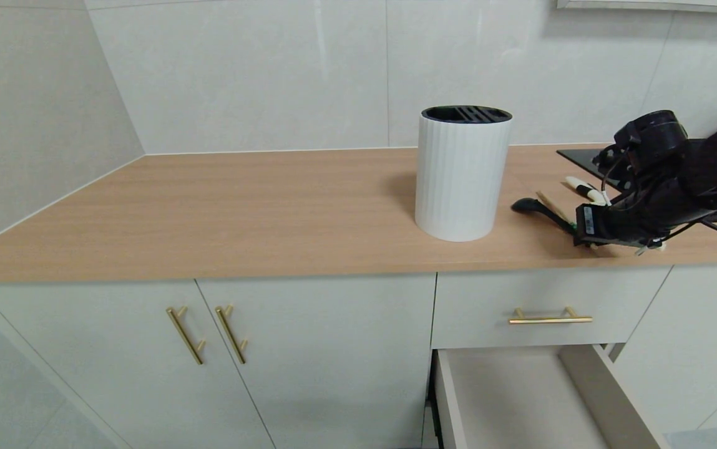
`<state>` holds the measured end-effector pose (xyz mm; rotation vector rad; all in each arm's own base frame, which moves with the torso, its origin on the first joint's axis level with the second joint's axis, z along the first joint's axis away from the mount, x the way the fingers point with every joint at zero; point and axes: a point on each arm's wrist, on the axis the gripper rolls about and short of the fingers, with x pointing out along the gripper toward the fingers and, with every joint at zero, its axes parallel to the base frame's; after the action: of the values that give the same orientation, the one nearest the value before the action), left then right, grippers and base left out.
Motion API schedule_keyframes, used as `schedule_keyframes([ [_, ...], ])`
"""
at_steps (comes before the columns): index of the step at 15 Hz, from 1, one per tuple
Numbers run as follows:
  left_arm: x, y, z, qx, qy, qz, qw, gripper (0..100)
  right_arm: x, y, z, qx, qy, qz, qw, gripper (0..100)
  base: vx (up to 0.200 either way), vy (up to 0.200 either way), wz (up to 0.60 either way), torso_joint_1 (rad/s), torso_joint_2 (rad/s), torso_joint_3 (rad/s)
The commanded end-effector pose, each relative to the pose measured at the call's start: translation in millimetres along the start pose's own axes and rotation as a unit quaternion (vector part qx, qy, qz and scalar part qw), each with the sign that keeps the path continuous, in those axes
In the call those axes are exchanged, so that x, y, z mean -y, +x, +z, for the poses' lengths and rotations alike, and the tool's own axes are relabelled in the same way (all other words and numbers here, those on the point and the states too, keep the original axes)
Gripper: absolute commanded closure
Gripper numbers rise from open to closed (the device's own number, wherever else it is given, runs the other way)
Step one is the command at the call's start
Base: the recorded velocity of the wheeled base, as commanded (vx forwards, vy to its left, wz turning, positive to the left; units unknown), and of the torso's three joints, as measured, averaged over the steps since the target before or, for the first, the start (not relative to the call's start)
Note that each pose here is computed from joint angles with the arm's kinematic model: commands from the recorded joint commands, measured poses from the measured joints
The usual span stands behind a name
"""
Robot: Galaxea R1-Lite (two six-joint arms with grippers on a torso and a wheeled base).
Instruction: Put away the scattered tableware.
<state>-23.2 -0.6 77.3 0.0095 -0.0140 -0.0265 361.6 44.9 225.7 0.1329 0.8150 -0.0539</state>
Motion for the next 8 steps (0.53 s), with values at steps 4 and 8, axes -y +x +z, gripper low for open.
schedule_keyframes([
  [4, 0.0, 0.1, 0.0, -0.001, 0.000, -0.001, 1.0000, 0, 1.3, -16.6, 2.8, 0.018, 0.004, 0.003, 1.000, 100, 0.000, 0.000, 0.00, 0.000, 0.00, 0.000],
  [8, 0.0, 0.1, 0.0, -0.001, 0.000, 0.000, 1.0000, 0, 4.2, -92.4, -7.6, 0.079, 0.015, 0.027, 0.996, 100, 0.000, 0.000, 0.00, 0.000, 0.00, 0.000],
])
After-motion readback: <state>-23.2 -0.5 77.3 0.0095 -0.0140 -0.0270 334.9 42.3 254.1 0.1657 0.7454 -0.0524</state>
